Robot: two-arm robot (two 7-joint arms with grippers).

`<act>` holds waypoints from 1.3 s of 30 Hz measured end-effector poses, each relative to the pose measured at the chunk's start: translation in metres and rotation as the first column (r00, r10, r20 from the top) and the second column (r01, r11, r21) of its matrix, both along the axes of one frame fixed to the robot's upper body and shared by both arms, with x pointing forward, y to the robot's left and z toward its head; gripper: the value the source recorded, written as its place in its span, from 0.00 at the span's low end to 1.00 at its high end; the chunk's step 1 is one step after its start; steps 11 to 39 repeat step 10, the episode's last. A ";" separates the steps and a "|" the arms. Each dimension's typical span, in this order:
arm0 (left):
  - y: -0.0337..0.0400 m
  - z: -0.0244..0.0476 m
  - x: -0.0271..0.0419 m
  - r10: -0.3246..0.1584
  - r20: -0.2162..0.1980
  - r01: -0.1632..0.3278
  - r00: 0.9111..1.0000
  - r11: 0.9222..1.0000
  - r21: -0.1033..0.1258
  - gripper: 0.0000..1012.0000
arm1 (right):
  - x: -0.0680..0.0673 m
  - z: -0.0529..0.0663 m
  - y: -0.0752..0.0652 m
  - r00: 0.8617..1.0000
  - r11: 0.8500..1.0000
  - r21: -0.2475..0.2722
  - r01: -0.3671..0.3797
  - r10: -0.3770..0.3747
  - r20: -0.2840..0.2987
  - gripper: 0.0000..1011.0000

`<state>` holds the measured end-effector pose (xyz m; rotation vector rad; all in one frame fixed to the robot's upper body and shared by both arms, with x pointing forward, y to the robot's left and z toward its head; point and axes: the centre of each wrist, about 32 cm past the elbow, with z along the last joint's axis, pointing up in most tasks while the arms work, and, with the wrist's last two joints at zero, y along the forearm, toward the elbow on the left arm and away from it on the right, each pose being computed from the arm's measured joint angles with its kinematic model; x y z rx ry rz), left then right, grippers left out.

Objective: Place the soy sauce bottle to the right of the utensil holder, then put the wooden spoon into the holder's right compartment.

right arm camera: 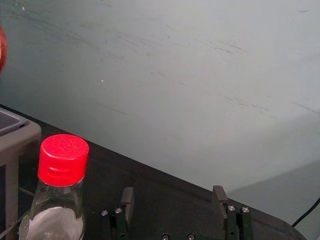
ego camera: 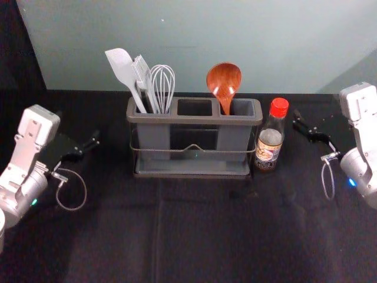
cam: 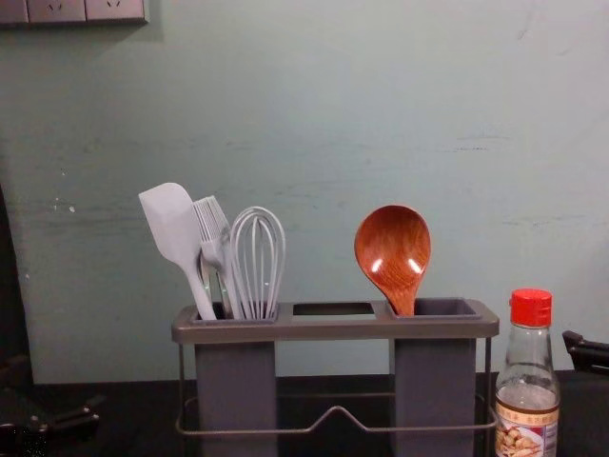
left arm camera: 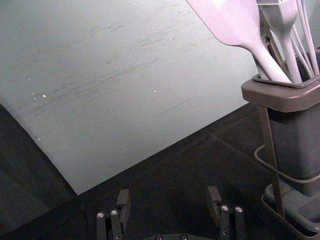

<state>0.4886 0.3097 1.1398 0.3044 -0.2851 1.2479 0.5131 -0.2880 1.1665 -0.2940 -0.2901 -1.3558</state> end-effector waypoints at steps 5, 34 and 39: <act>0.0000 0.0000 0.0000 0.000 0.000 0.000 1.000 1.000 0.000 0.99 | 0.000 0.000 0.000 1.000 1.000 0.000 0.000 0.000 0.000 0.99; 0.0000 0.0000 0.0000 0.000 0.000 0.000 1.000 1.000 0.000 0.99 | 0.000 0.000 0.000 1.000 1.000 0.000 0.000 0.000 0.000 0.99; 0.0000 0.0000 0.0000 0.000 0.000 0.000 1.000 1.000 0.000 0.99 | 0.000 0.000 0.000 1.000 1.000 0.000 0.000 0.000 0.000 0.99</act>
